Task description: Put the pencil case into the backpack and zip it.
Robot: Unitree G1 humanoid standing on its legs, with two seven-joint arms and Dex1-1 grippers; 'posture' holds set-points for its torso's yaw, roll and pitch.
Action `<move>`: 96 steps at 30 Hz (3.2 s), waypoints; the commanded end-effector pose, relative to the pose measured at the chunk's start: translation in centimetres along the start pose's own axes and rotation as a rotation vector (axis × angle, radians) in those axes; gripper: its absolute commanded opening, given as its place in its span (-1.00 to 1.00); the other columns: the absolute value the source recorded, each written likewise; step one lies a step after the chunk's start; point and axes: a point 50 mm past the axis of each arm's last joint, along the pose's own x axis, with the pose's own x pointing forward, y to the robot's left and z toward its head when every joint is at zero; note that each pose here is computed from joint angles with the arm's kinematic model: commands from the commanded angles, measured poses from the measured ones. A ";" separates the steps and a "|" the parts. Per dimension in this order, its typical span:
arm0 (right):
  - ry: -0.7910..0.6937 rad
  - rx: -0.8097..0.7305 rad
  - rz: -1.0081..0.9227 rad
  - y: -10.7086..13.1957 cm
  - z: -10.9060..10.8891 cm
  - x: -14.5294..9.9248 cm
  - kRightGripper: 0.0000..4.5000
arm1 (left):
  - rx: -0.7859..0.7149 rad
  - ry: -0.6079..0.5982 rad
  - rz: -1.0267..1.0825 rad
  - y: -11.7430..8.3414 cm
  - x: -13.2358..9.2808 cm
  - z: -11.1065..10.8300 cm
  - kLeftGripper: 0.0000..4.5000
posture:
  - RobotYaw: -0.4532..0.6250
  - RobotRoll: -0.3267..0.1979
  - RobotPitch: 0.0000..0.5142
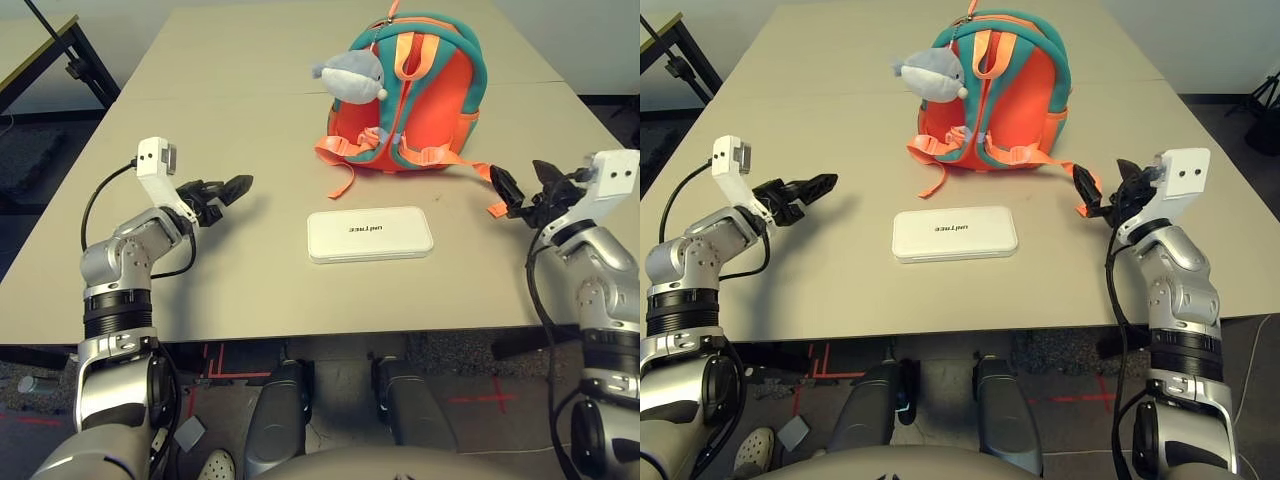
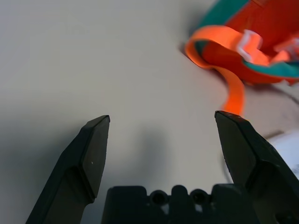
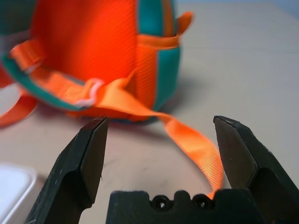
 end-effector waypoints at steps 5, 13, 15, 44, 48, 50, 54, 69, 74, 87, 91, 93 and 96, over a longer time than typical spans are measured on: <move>0.084 -0.095 0.185 2.3 0.2 -0.3 0.97 | -0.159 0.165 -0.141 -2.5 0.5 -1.4 1.00 | -0.36 0.25 -0.49; 0.150 -0.165 0.287 3.4 -0.6 -0.8 0.20 | -0.253 0.273 -0.164 -2.9 0.6 -3.2 1.00 | -0.39 0.25 -0.51; 0.169 -0.178 0.295 3.4 -1.1 -1.0 -0.14 | -0.288 0.295 -0.158 -2.6 0.6 -3.7 1.00 | -0.39 0.25 -0.52; 0.276 -0.374 0.452 5.9 -4.3 -0.3 -0.99 | -0.398 0.394 -0.226 -3.2 1.9 -5.8 1.00 | -0.38 0.25 -0.50; 0.273 -0.372 0.455 6.1 -4.3 -0.1 -0.99 | -0.408 0.419 -0.246 -3.4 1.7 -6.0 1.00 | -0.38 0.25 -0.48; 0.271 -0.372 0.456 6.1 -4.3 0.0 -0.99 | -0.415 0.427 -0.254 -3.5 1.7 -6.0 1.00 | -0.38 0.25 -0.48; 0.269 -0.374 0.455 6.1 -4.4 0.0 -0.99 | -0.432 0.455 -0.277 -3.8 1.5 -6.1 1.00 | -0.38 0.25 -0.48; 0.263 -0.373 0.464 6.6 -4.5 0.3 -0.99 | -0.424 0.469 -0.269 -4.2 2.3 -6.2 1.00 | -0.40 0.25 -0.45; 0.258 -0.369 0.473 6.9 -4.6 0.4 -0.99 | -0.422 0.472 -0.269 -4.4 2.5 -6.3 1.00 | -0.40 0.25 -0.44; 0.170 -0.316 0.561 11.6 -3.4 1.8 -0.99 | -0.424 0.482 -0.263 -4.5 2.8 -6.9 1.00 | -0.40 0.25 -0.43; 0.161 -0.313 0.566 11.9 -3.2 1.9 -0.99 | -0.419 0.478 -0.261 -4.5 2.8 -7.0 1.00 | -0.39 0.25 -0.43; 0.165 -0.315 0.565 11.8 -3.2 1.9 -0.99 | -0.410 0.469 -0.254 -4.4 2.8 -6.9 1.00 | -0.39 0.25 -0.44; 0.171 -0.322 0.561 11.3 -3.3 2.0 -0.99 | -0.388 0.437 -0.240 -4.2 2.9 -6.7 1.00 | -0.38 0.25 -0.45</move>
